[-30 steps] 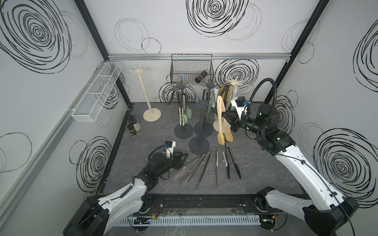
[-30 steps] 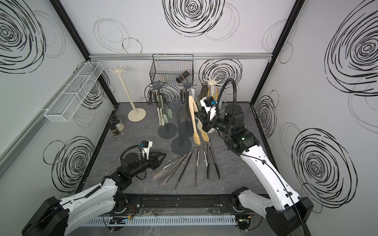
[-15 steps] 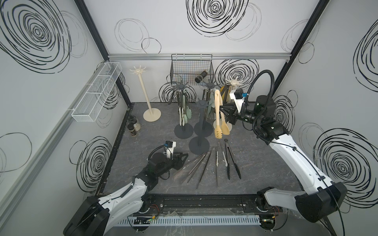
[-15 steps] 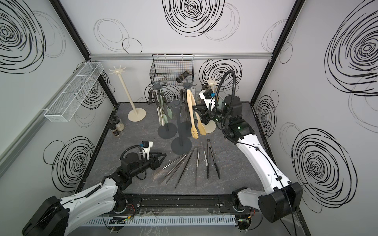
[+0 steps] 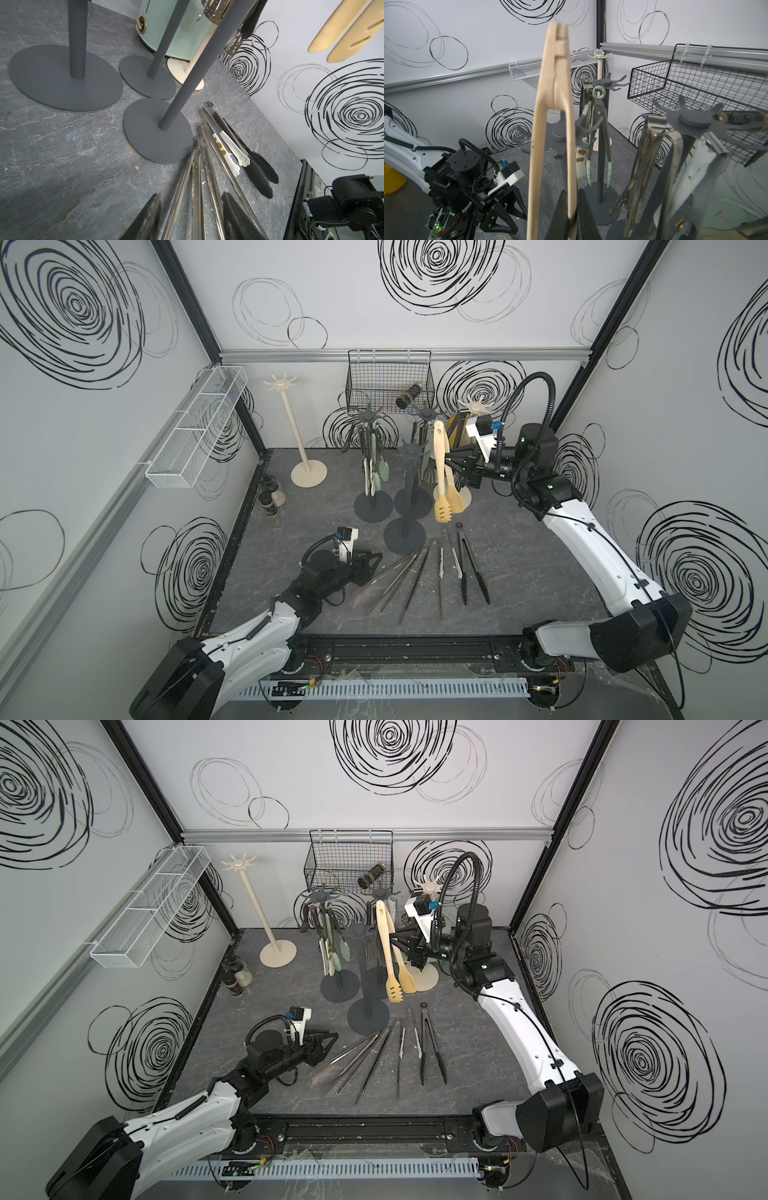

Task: Hang food tongs on kitchen utensil racks
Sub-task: Hang the food tongs on the rack.

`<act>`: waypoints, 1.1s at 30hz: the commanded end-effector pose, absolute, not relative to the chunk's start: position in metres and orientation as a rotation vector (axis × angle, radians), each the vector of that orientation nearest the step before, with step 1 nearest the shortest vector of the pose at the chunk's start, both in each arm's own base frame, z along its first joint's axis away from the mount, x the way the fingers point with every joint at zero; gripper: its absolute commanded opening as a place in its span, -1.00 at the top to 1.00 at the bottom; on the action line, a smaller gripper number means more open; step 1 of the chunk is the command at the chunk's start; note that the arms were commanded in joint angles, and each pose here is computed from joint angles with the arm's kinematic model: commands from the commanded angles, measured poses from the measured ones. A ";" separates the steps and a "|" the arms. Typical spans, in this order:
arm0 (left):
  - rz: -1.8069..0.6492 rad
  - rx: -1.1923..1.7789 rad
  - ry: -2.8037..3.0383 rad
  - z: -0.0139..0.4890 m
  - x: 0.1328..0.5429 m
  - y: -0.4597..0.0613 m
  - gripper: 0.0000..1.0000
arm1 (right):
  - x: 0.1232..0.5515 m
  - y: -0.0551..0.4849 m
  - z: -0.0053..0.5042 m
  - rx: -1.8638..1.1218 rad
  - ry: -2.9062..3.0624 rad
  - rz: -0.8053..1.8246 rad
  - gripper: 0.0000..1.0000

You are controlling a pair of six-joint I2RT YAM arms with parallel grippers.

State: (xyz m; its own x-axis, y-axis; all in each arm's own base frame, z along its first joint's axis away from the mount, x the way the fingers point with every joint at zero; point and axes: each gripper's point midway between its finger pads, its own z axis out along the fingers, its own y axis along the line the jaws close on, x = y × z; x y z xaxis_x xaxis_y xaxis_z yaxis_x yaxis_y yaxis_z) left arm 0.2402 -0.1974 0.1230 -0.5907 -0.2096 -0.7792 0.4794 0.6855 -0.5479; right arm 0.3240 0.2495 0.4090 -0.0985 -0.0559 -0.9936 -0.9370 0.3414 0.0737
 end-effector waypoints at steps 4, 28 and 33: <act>-0.974 0.224 1.927 0.138 0.244 -0.200 -0.03 | 0.320 0.256 0.423 -1.000 1.418 1.009 1.00; -0.972 0.225 1.938 0.135 0.244 -0.200 -0.02 | 0.326 0.283 0.389 -1.046 1.499 1.042 1.00; -0.981 0.230 1.908 0.141 0.246 -0.202 -0.02 | 0.325 0.284 0.372 -1.036 1.537 1.032 1.00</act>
